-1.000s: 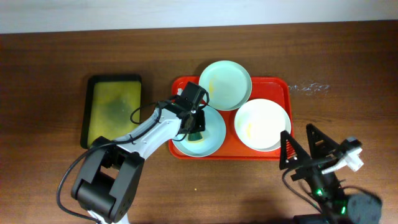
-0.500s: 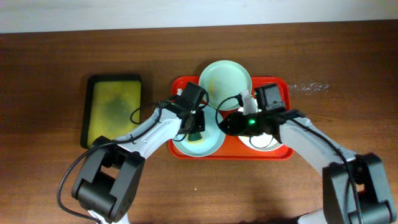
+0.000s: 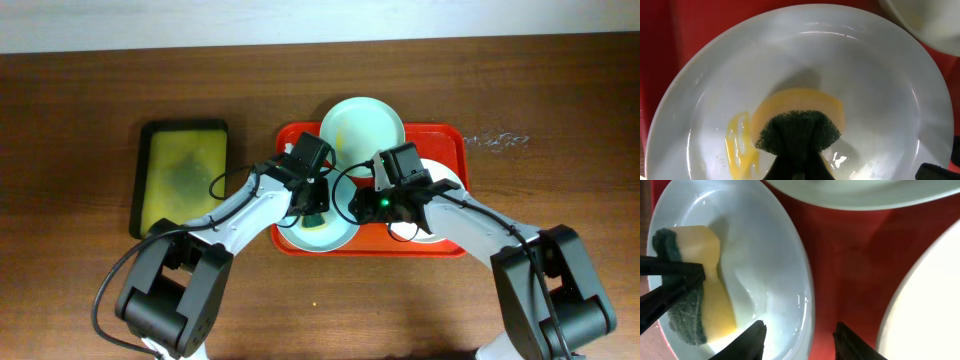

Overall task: Clean dirty plates on tray and stack at the side
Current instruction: 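Scrub the light blue plate with the sponge while right gripper holds it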

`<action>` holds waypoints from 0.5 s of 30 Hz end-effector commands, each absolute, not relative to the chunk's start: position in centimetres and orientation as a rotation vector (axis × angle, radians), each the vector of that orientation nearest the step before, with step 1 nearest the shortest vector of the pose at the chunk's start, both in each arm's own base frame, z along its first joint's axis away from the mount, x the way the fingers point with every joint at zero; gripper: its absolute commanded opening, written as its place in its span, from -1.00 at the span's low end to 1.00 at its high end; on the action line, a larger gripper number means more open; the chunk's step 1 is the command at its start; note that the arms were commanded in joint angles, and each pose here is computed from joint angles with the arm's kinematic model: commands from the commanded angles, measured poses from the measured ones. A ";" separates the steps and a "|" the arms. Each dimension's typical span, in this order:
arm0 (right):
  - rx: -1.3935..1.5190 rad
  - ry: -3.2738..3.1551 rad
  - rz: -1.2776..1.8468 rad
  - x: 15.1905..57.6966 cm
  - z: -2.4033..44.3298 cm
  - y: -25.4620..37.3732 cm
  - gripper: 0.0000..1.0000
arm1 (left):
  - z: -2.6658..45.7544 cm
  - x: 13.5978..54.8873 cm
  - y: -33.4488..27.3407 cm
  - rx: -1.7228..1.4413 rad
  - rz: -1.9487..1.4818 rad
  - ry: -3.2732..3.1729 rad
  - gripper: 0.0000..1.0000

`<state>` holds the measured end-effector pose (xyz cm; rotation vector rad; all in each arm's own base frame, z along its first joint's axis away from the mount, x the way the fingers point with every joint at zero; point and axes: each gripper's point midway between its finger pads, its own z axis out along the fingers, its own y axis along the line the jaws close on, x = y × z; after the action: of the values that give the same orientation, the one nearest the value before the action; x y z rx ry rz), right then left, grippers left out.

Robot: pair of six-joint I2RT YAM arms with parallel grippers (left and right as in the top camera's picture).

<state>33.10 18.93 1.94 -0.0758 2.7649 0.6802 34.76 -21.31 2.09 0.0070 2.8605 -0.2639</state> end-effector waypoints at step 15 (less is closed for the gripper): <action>-0.050 2.824 0.625 33.1 -1.3 18.6 -0.92 | 2.5 33.8 -23.8 0.147 -0.450 2.880 -1.00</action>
<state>33.76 18.99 0.37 -0.0466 2.7762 0.6672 33.99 -22.73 2.22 0.0804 2.8866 -0.3808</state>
